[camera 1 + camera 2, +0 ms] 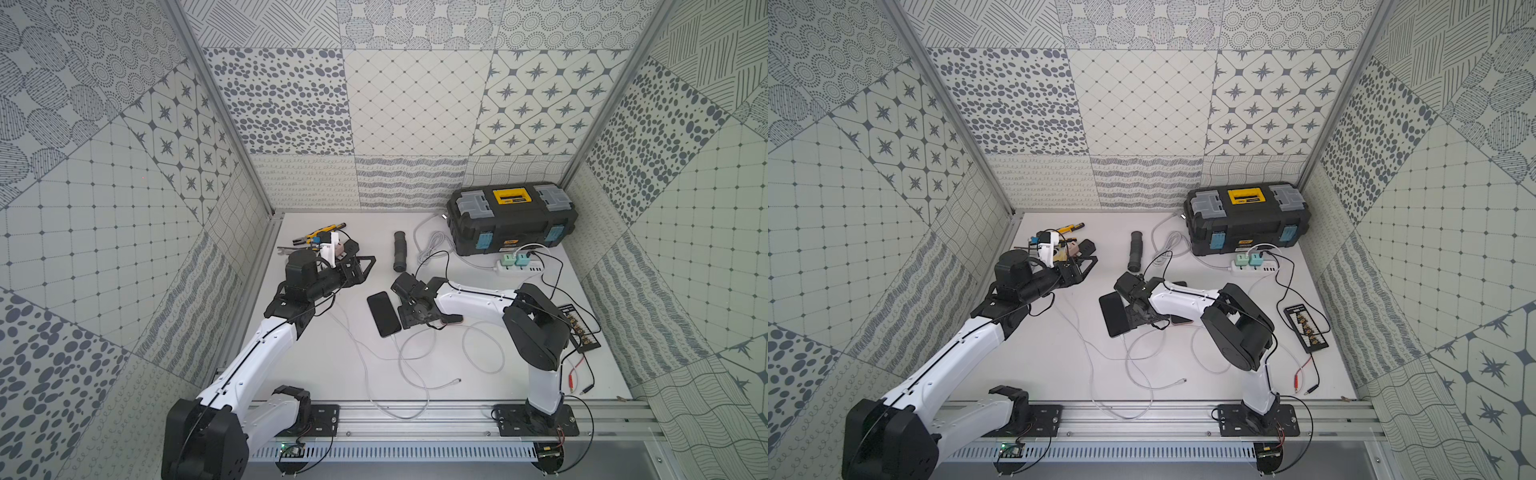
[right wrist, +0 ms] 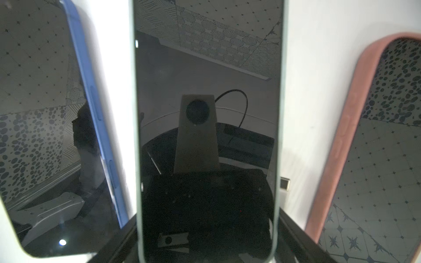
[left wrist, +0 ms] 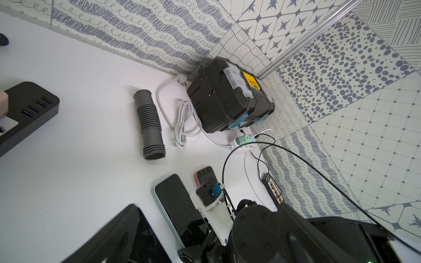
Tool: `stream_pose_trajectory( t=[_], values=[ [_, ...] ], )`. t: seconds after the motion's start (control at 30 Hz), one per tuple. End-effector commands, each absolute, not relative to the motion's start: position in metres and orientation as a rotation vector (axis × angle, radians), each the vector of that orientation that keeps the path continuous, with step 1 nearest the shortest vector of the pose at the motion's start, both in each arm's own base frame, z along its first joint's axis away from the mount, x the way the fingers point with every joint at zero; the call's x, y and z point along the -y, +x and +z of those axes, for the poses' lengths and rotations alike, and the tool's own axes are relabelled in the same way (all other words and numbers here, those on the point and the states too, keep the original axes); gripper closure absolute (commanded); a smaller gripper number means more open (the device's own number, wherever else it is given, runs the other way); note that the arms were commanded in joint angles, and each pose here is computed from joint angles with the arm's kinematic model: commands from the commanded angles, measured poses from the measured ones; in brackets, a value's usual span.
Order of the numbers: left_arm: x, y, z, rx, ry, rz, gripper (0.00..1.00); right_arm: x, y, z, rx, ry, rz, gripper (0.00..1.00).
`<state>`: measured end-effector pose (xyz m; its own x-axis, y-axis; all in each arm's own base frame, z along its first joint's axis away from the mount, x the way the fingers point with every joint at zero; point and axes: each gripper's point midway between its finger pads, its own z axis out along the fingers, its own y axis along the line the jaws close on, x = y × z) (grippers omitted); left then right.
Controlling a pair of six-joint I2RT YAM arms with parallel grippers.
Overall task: Unplug the charging cable from the phone
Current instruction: Place the phone at the center of the board, then pick up the phone at the center of the board.
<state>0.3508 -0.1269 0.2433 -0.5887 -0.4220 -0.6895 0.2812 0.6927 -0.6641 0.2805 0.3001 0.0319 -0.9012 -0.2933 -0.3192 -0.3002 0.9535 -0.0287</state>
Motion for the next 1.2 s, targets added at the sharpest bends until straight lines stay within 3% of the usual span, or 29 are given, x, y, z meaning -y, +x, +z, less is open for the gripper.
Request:
stream_pose_trajectory(
  t=[0.0,0.37,1.17],
  values=[
    [0.125,0.353,0.245,-1.965,-0.098,-0.948,0.02,-0.312,0.294,0.059,-2.694,-0.421,0.071,0.3],
    [0.12,0.353,0.244,-1.967,-0.12,-0.937,0.02,-0.328,0.289,0.075,-2.662,-0.453,0.13,0.15],
    [0.085,0.35,0.233,-1.963,-0.285,-0.781,0.02,-0.398,0.264,0.068,-2.571,-0.581,0.218,0.09]
  ],
)
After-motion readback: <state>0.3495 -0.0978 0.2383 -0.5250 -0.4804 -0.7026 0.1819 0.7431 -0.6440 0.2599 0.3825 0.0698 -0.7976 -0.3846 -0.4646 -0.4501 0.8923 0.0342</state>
